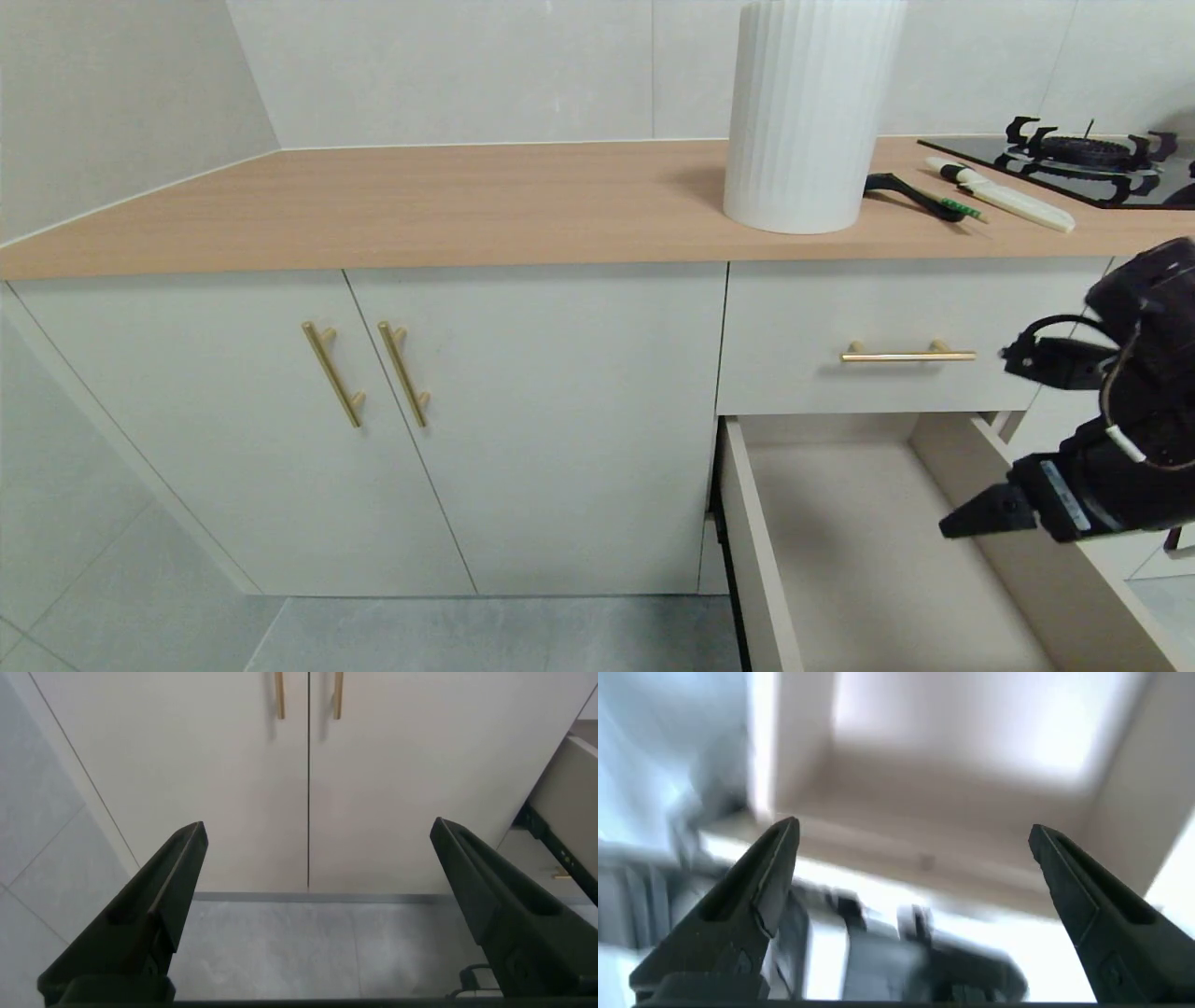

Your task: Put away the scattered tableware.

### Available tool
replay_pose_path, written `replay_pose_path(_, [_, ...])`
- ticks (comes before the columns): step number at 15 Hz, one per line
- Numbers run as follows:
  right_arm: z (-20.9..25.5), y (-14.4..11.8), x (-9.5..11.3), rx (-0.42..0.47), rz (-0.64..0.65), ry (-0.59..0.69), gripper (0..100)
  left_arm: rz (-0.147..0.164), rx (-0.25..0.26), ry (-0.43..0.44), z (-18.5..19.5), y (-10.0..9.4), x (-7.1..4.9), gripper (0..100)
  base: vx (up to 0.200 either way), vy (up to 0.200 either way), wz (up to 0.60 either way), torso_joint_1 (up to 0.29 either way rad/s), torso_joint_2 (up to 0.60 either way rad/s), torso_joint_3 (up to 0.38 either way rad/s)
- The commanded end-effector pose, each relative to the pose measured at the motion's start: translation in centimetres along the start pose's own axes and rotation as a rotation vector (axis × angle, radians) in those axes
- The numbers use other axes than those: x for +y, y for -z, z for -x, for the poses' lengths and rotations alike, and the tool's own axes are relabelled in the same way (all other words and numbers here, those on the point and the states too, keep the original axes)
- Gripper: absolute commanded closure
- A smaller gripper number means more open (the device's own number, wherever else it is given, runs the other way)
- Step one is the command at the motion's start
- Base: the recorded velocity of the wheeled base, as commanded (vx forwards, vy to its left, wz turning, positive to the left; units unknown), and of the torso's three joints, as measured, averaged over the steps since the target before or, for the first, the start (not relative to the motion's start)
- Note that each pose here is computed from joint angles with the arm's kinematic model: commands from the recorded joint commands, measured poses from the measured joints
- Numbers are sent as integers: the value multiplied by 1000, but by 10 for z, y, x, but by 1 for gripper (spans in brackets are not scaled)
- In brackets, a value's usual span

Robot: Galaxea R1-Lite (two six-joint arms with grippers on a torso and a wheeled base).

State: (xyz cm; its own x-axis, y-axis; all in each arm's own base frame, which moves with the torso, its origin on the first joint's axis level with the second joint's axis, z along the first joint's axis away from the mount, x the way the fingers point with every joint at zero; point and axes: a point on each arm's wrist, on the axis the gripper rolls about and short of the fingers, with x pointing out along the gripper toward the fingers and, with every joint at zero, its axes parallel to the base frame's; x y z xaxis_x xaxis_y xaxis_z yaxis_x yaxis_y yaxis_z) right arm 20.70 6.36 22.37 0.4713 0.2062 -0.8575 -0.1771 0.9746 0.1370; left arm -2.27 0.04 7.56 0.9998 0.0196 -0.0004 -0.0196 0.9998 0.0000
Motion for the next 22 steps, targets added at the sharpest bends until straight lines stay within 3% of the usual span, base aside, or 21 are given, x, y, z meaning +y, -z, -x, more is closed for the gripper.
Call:
replay_pose_path(1, [22, 2, -8, -115, -31, 6, 0, 0, 1, 0, 0, 0, 0, 0, 0, 0, 0, 0, 0, 0])
replay_pose_path(6, [30, 6, -11, -148, -28, 14, 0, 0, 1, 0, 0, 0, 0, 0, 0, 0, 0, 11, -43, -28])
replay_pose_path(12, [33, 8, -11, -154, -5, 17, 0, 0, 1, 0, 0, 0, 0, 0, 0, 0, 0, 102, -387, -256])
replay_pose_path(22, [29, 5, -12, -162, -7, 17, 0, 0, 1, 0, 0, 0, 0, 0, 0, 0, 0, 228, -476, -275])
